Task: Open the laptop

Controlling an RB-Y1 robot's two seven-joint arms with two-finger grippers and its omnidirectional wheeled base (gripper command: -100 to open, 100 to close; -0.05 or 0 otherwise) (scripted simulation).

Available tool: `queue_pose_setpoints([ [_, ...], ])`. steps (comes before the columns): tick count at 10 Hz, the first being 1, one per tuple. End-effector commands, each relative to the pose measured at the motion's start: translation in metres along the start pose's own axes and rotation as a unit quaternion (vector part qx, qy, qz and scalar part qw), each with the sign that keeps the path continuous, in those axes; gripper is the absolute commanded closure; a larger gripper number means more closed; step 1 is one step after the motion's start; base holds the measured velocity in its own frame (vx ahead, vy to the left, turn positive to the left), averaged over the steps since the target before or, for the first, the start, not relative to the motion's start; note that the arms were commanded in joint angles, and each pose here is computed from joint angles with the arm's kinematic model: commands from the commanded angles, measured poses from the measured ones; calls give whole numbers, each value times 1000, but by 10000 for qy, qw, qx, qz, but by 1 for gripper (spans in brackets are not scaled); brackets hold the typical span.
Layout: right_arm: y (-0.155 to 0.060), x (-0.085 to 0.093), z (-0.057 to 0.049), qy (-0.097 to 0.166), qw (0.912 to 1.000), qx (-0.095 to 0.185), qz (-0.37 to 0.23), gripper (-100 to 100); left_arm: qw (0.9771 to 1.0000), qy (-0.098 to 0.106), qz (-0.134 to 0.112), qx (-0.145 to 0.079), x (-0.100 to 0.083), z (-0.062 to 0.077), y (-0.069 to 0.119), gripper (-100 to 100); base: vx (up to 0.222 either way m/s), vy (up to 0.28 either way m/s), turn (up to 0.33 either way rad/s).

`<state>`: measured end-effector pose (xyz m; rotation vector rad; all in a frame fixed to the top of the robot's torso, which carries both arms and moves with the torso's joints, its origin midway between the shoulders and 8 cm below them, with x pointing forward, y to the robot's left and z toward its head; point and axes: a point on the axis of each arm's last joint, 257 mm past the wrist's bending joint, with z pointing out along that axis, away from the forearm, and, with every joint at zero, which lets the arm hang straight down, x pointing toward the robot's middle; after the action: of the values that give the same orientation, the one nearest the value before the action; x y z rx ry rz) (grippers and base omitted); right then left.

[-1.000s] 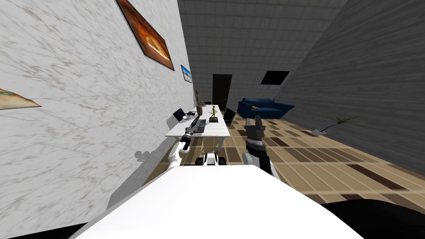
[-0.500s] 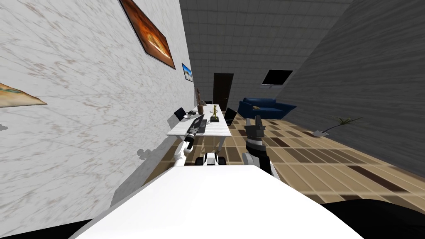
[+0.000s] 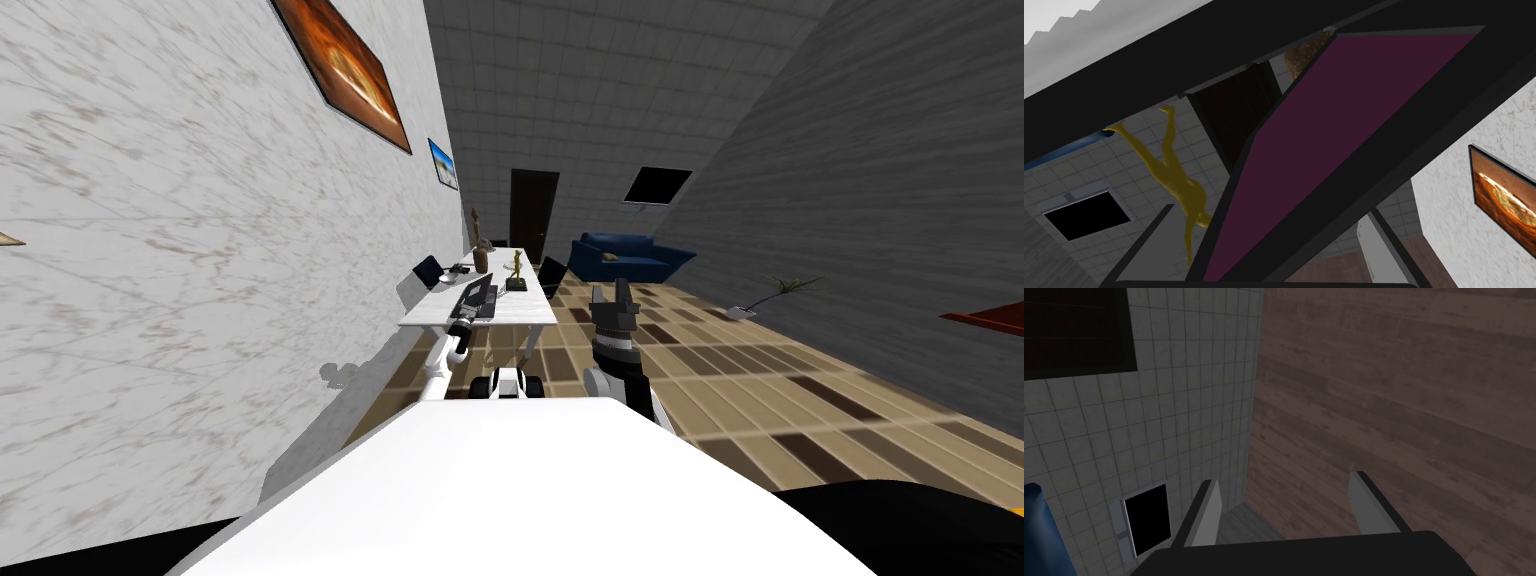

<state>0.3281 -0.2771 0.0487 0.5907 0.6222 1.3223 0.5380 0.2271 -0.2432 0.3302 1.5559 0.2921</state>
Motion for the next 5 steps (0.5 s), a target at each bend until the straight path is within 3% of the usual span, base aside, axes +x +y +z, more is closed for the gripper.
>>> queue_pose_setpoints([
  [1,0,0,0,0,10000,-1,0,0,9999,96,-2,-117,-4,9,3,-100,-57,61,-73],
  [2,0,0,0,0,10000,0,0,0,9999,42,4,-92,-14,17,-1,-100,-71,62,-94],
  [3,0,0,0,0,10000,0,0,0,9996,161,4,-215,-8,16,5,-100,-57,51,-106],
  [4,0,0,0,0,10000,0,0,0,9997,110,13,-203,-18,24,2,-100,-57,54,-120],
  [5,0,0,0,0,10000,0,0,0,9993,208,12,-310,-13,23,7,-100,-46,47,-102],
])
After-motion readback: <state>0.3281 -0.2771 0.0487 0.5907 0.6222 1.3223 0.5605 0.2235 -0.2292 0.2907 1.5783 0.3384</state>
